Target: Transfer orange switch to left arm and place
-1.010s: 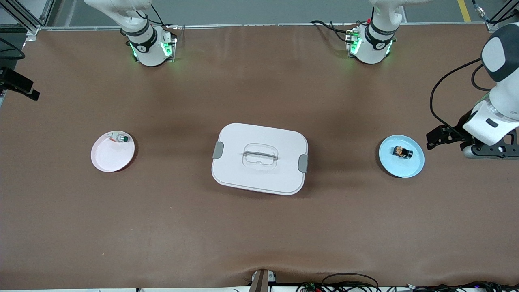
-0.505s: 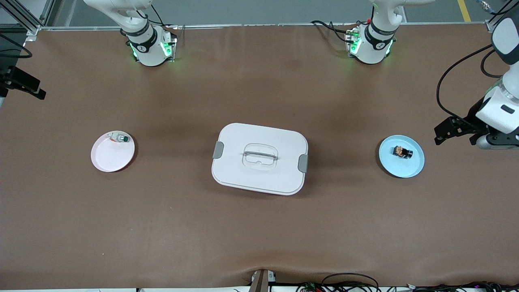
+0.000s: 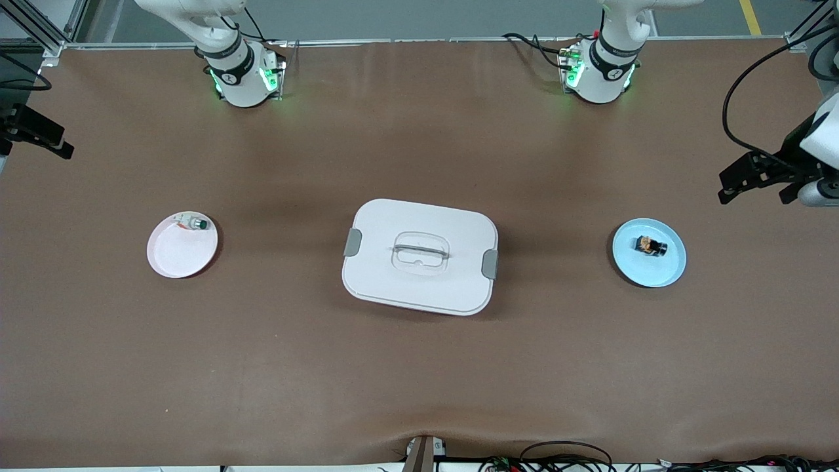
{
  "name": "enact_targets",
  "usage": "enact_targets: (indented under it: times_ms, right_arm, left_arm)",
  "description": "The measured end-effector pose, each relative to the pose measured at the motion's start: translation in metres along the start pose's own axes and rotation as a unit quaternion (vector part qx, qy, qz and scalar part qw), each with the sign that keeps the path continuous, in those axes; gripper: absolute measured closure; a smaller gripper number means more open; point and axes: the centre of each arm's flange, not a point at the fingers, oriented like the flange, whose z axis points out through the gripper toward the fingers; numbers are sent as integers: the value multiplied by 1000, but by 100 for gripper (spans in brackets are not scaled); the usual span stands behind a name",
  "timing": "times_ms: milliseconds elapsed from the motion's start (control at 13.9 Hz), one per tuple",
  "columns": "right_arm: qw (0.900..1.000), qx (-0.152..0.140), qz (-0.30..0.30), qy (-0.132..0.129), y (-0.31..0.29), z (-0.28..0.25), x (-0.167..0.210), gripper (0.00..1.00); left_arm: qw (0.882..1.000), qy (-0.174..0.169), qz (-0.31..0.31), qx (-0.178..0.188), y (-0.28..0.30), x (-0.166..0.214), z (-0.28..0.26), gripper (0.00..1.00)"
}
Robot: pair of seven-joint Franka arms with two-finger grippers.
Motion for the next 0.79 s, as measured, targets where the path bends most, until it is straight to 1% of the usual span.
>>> enact_targets:
  times_ms: [288,577,793]
  right_arm:
    - [1000,0,2,1,2,-1,-1,0]
    - [1000,0,4,2,4,-2,-1,0]
    - [1000,0,4,4,4,-2,-1,0]
  left_arm:
    - [1000,-2,9,-1,9,-15,-8,0]
    - [999,34,11,-1,11,-43,-14,0]
    - [1000,27,10,-1,10,-55,-11,0]
